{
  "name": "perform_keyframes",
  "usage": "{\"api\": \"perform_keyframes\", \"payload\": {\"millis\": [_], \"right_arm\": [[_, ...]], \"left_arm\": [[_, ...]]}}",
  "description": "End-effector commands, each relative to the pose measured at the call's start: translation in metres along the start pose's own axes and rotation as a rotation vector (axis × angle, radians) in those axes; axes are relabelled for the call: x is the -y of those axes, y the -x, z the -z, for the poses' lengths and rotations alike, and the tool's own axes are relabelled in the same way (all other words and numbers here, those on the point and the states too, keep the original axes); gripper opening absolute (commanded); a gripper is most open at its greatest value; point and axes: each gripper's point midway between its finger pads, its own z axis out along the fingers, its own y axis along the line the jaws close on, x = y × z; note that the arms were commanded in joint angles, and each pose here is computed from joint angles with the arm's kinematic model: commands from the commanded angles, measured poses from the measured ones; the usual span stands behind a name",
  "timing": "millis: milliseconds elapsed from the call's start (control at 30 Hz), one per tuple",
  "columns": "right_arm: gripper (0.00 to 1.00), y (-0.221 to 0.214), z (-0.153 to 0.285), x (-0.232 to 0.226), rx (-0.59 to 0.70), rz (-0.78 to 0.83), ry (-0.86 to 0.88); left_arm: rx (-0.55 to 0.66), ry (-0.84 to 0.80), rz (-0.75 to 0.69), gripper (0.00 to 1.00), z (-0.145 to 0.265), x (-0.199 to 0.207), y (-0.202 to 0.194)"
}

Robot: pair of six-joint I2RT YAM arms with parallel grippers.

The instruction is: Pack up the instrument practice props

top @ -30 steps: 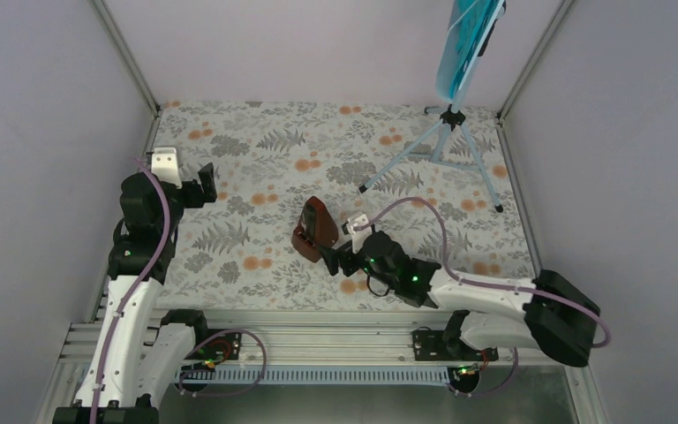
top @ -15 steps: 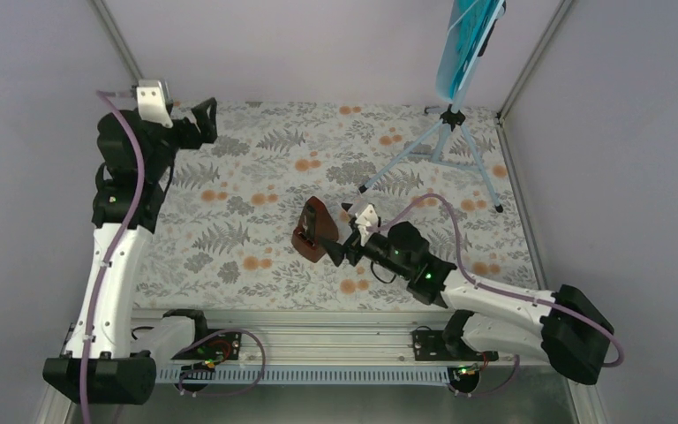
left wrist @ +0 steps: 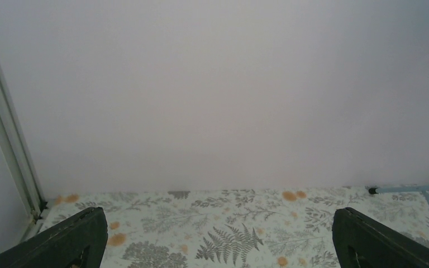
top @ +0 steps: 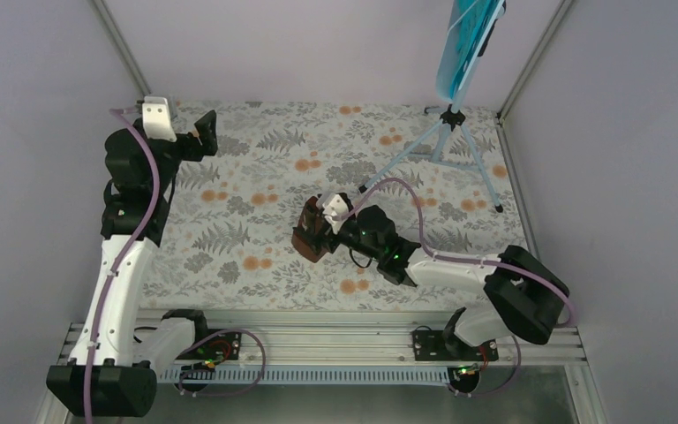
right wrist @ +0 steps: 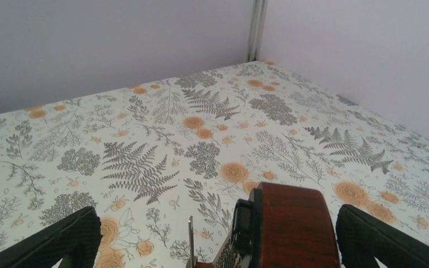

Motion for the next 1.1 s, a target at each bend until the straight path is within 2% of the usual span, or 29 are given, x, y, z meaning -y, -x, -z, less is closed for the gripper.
{"api": "perform_keyframes", "payload": {"millis": [0, 567, 767, 900, 1067], "right_arm": [[1.0, 0.01, -0.007, 0.014, 0.047, 0.026, -0.054], [0.99, -0.024, -0.014, 0.04, -0.023, -0.047, -0.213], [0.92, -0.028, -0.015, 0.043, -0.035, -0.061, -0.232], [0.82, -0.031, -0.013, 0.045, -0.041, -0.068, -0.247], [0.76, -0.032, -0.008, 0.044, -0.035, -0.075, -0.241]], "left_arm": [[0.016, 0.006, -0.029, 1.0, -0.003, -0.002, 0.006], [0.038, 0.008, -0.049, 1.0, 0.003, -0.002, 0.007], [0.035, 0.009, -0.049, 1.0, 0.002, -0.002, 0.006], [0.032, 0.009, -0.049, 1.0, 0.002, -0.002, 0.005], [0.028, 0.011, -0.047, 1.0, 0.001, -0.003, 0.004]]}}
